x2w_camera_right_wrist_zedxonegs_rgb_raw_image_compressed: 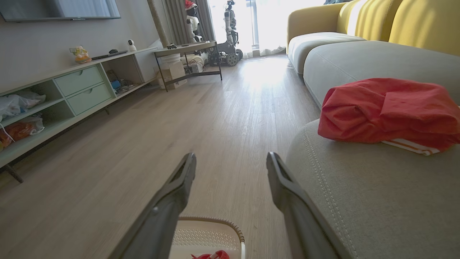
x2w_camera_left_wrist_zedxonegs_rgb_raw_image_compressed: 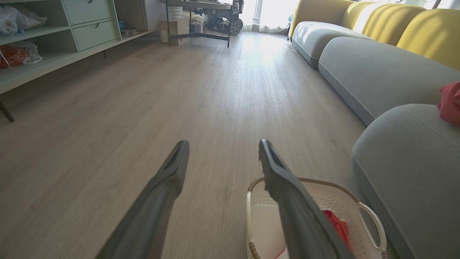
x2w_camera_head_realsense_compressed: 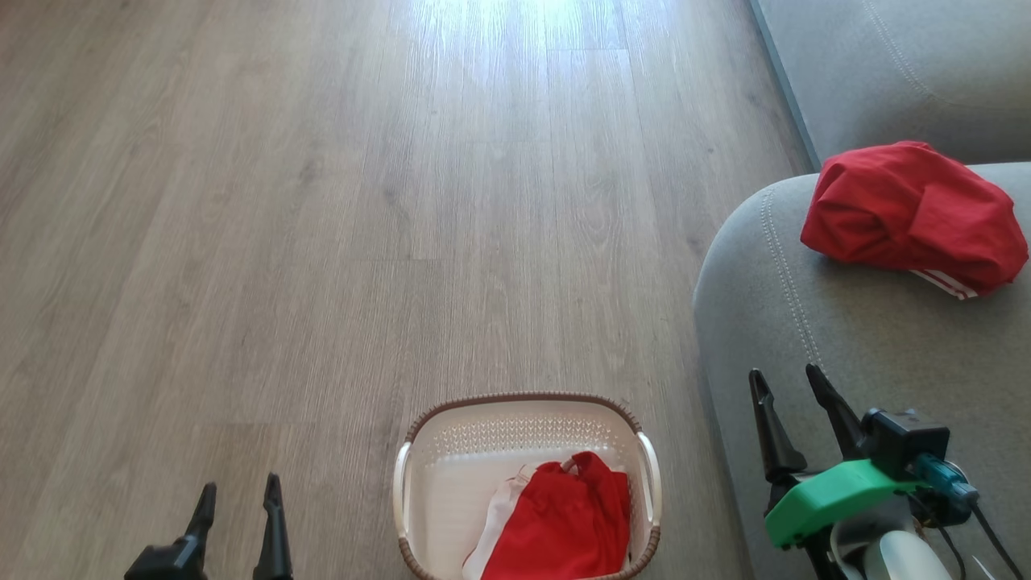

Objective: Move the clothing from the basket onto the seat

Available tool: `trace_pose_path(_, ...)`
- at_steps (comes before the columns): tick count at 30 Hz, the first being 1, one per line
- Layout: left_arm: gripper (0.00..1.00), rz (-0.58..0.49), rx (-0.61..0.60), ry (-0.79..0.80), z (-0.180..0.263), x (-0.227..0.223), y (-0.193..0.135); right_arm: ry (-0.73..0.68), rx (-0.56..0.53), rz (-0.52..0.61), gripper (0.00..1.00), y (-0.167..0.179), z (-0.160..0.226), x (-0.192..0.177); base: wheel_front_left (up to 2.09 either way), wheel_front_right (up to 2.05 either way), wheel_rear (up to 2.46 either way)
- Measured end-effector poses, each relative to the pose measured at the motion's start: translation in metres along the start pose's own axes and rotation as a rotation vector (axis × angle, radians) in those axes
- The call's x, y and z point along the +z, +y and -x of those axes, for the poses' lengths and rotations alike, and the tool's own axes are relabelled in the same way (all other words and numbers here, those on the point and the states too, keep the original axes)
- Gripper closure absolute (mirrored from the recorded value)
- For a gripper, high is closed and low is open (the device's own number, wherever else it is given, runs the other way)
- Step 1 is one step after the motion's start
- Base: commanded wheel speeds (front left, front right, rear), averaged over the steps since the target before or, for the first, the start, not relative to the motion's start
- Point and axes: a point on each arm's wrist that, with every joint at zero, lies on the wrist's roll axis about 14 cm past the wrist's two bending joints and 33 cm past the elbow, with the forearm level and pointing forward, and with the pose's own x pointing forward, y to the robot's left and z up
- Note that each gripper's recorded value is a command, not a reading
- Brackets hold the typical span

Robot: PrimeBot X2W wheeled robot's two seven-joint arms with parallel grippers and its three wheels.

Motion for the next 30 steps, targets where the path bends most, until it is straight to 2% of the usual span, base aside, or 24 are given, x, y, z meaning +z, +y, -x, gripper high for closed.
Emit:
trace_pose_path(14, 0.00, -0.010, 0.000, 0.017, -0.002, -0.005, 0.000, 0.015, -0.016, -0.004, 0.00, -0.005, -0.001, -0.006, 0.00, 0.00, 0.00)
trace_pose_path(20, 0.00, -0.037, -0.039, 0.056, -0.010, -0.016, -0.007, 0.036, -0.040, -0.009, 0.00, -0.014, -0.004, -0.013, 0.00, 0.00, 0.00)
trace_pose_path(25, 0.00, -0.081, -0.119, 0.079, -0.038, -0.018, -0.029, 0.019, -0.069, 0.003, 0.00, -0.027, -0.018, -0.010, 0.00, 0.00, 0.00)
trace_pose_path(30, 0.00, -0.123, -0.250, 0.129, -0.075, -0.034, -0.069, -0.050, -0.082, 0.031, 0.00, -0.037, -0.051, 0.008, 0.00, 0.00, 0.00)
